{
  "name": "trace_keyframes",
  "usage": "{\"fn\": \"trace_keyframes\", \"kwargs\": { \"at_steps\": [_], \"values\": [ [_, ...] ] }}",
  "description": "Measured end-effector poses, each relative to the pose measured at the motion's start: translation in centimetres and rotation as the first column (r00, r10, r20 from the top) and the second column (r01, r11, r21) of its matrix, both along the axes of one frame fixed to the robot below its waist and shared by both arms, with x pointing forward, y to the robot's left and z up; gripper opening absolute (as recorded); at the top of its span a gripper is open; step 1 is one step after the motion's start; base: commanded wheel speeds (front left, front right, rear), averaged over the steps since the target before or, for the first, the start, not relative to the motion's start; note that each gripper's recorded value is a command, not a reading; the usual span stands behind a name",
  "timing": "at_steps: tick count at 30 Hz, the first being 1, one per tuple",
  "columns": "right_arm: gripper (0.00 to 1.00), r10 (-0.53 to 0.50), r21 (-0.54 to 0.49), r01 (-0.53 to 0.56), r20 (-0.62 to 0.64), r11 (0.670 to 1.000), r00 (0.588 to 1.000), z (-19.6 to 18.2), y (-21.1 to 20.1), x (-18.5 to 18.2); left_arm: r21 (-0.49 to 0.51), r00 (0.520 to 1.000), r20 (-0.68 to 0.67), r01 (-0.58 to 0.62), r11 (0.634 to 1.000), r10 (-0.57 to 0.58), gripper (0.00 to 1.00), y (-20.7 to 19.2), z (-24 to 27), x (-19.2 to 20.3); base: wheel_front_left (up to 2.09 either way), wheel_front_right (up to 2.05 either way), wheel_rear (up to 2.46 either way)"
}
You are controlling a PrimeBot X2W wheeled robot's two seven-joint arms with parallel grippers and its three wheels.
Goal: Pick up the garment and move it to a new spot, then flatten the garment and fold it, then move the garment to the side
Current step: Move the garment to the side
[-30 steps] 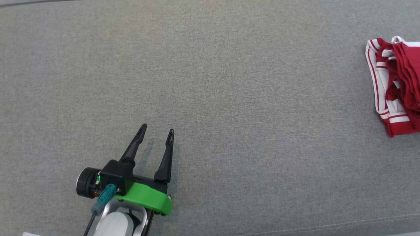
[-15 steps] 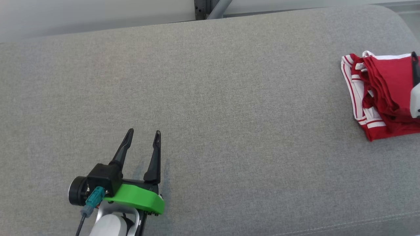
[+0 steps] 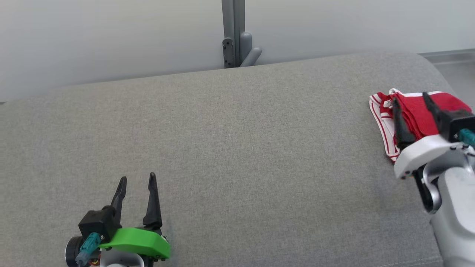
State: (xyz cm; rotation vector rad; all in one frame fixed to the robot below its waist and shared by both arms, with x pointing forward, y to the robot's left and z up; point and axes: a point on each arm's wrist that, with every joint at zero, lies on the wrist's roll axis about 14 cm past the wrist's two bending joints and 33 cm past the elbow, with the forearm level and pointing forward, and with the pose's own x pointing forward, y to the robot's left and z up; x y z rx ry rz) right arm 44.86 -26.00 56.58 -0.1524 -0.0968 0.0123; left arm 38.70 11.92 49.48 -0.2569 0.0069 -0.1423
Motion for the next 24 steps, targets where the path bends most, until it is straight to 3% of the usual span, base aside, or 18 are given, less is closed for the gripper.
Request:
{"fn": "trace_keyframes", "kwargs": {
  "at_steps": [6, 18, 24],
  "values": [
    [1.00, 0.028, 0.141, -0.032, 0.031, 0.989, 0.999, -1.0, 3.8, -3.3, -0.006, 0.999, 0.010, -0.052, 0.999, 0.052, 1.00, 1.2, 0.3, -1.3, 0.00, 0.00, 0.00],
    [1.00, 0.106, 0.206, -0.101, -0.010, 0.973, 0.994, -4.2, 9.3, -7.9, 0.033, 0.996, -0.026, -0.088, 0.996, 0.089, 1.00, 2.6, -1.3, -3.4, 0.00, 0.00, 0.00],
    [1.00, 0.192, 0.259, -0.181, -0.019, 0.949, 0.981, -4.7, 12.3, -8.7, 0.035, 0.994, -0.032, -0.101, 0.994, 0.102, 1.00, 2.9, -1.6, -3.7, 0.00, 0.00, 0.00]
  ]
}}
